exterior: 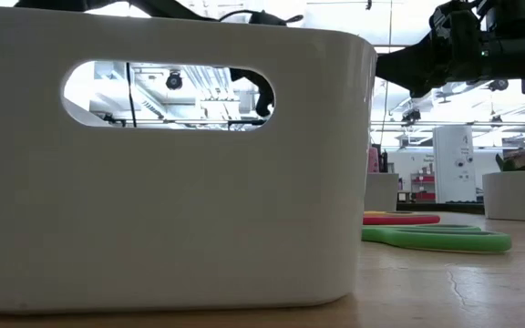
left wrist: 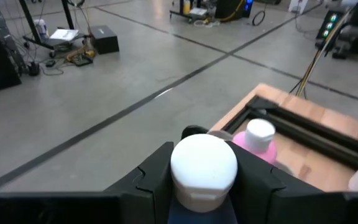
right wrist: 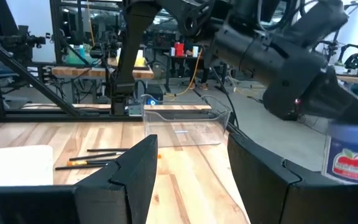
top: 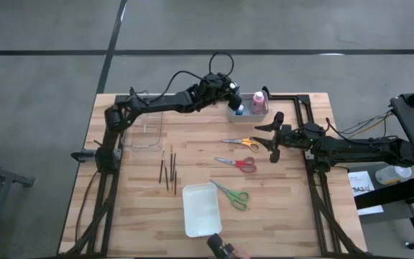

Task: Pick & Place Paint Supplies
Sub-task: Put the large violet paint bottle into the gray bin

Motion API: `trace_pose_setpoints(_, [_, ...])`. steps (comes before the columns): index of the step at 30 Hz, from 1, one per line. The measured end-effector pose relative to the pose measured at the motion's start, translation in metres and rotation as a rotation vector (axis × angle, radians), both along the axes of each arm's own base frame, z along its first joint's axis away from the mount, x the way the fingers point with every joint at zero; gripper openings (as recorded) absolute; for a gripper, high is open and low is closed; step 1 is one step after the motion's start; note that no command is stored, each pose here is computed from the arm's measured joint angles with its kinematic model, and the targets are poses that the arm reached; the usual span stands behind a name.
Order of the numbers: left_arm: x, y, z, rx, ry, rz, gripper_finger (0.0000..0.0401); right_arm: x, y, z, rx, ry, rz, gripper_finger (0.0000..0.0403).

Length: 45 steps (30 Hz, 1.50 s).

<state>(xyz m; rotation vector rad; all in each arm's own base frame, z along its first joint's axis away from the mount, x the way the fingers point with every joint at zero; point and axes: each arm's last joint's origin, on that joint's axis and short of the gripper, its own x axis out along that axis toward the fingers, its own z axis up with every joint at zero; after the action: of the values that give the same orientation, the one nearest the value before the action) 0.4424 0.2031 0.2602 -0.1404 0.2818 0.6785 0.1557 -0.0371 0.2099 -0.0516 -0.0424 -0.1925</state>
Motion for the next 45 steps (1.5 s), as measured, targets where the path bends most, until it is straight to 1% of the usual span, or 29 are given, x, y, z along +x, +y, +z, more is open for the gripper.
trace_pose_setpoints(3, [0.000, 0.000, -0.003, 0.005, 0.026, -0.001, 0.0132, 0.000, 0.000, 0.000, 0.000, 0.000, 0.000, 0.0193])
trace_pose_setpoints(7, [-0.001, 0.000, -0.006, -0.011, 0.048, 0.004, 0.0124, 0.000, 0.000, 0.000, 0.000, 0.000, 0.001, 0.0193])
trace_pose_setpoints(15, [-0.002, 0.000, -0.008, -0.020, 0.064, 0.003, 0.0123, 0.000, 0.000, 0.000, 0.000, 0.000, 0.001, 0.0193])
trace_pose_setpoints(23, [-0.005, -0.002, -0.022, -0.057, 0.096, 0.010, 0.0123, 0.000, 0.000, 0.000, 0.000, 0.000, 0.001, 0.0193])
trace_pose_setpoints(30, [-0.007, -0.002, -0.025, -0.076, 0.125, 0.016, 0.0123, 0.000, 0.000, 0.000, 0.000, 0.000, 0.001, 0.0193])
trace_pose_setpoints(37, [-0.010, -0.002, -0.031, -0.131, 0.150, 0.039, 0.0123, 0.000, 0.000, 0.000, 0.000, 0.000, 0.001, 0.0193])
trace_pose_setpoints(45, [-0.012, -0.002, -0.035, -0.149, 0.177, 0.044, 0.0123, 0.000, 0.000, 0.000, 0.000, 0.000, 0.001, 0.0193])
